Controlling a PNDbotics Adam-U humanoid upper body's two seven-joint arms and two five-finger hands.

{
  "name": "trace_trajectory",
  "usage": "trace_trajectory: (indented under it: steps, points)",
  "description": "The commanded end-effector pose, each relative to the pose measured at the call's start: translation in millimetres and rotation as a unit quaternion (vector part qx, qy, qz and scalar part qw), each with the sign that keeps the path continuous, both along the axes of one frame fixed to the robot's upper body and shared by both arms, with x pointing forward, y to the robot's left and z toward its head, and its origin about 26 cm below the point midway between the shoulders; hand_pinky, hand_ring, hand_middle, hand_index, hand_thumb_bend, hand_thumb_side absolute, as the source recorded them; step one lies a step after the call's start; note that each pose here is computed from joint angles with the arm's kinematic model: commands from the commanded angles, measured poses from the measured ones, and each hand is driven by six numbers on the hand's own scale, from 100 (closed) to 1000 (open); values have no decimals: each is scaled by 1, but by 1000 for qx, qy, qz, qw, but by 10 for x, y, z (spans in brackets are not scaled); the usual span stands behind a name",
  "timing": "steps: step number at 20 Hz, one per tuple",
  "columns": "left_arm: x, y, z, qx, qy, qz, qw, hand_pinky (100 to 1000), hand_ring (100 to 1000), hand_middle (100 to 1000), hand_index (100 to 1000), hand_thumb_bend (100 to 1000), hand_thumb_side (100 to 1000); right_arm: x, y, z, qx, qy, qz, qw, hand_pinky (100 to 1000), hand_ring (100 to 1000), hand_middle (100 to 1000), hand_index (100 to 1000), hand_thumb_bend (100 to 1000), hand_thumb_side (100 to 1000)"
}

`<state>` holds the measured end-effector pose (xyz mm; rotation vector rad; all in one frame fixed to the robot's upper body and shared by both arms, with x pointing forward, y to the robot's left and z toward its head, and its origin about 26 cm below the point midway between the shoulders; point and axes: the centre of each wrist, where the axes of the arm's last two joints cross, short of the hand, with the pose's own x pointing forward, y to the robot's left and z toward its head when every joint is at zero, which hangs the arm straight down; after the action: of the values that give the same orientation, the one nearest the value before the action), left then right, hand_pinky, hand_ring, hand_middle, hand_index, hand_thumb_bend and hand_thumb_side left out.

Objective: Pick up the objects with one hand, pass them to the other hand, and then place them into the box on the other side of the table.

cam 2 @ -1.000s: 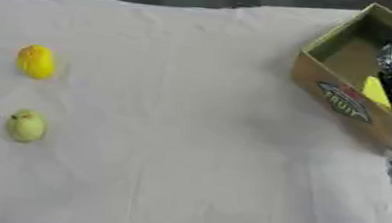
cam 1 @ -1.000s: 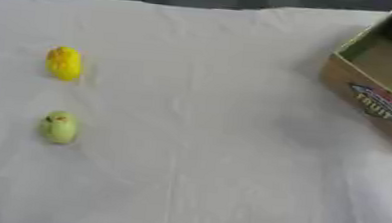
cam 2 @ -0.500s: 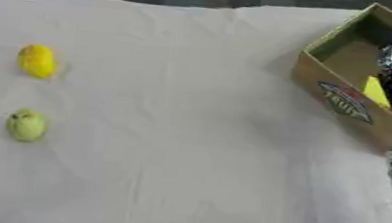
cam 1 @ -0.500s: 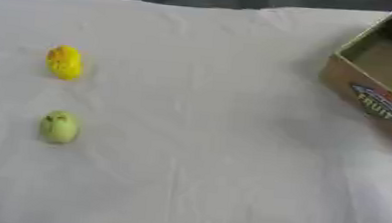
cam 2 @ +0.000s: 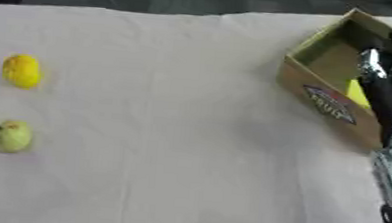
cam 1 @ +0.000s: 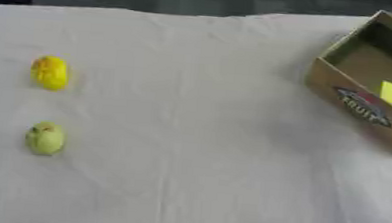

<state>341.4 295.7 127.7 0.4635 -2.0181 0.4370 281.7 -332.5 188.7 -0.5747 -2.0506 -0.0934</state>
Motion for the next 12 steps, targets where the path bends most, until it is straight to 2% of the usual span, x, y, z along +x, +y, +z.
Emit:
trace_trajectory:
  steps: [1,5,7,10,12]
  points:
    - [-12,78,109,16,-13,6,1000,671,681,619,763,525,690,-25,-6,103,-10,-16,-1,1000,1000,927,953,1000,100,546]
    - [-5,106,233,29,-25,11,999,676,684,616,766,556,668,-32,-34,121,-10,-18,-6,1000,1000,926,952,1000,100,553]
    - [-6,169,349,67,-13,14,998,686,696,623,771,542,598,-45,-60,120,-19,-14,-9,1000,1000,926,950,1000,100,537]
    - [-2,320,577,155,50,8,987,700,707,633,772,541,563,-64,-114,151,-38,-18,-13,999,1000,924,947,1000,100,530]
    - [-3,409,755,218,108,1,970,702,708,639,767,557,535,-76,-144,165,-49,-20,-14,998,1000,924,945,1000,100,527]
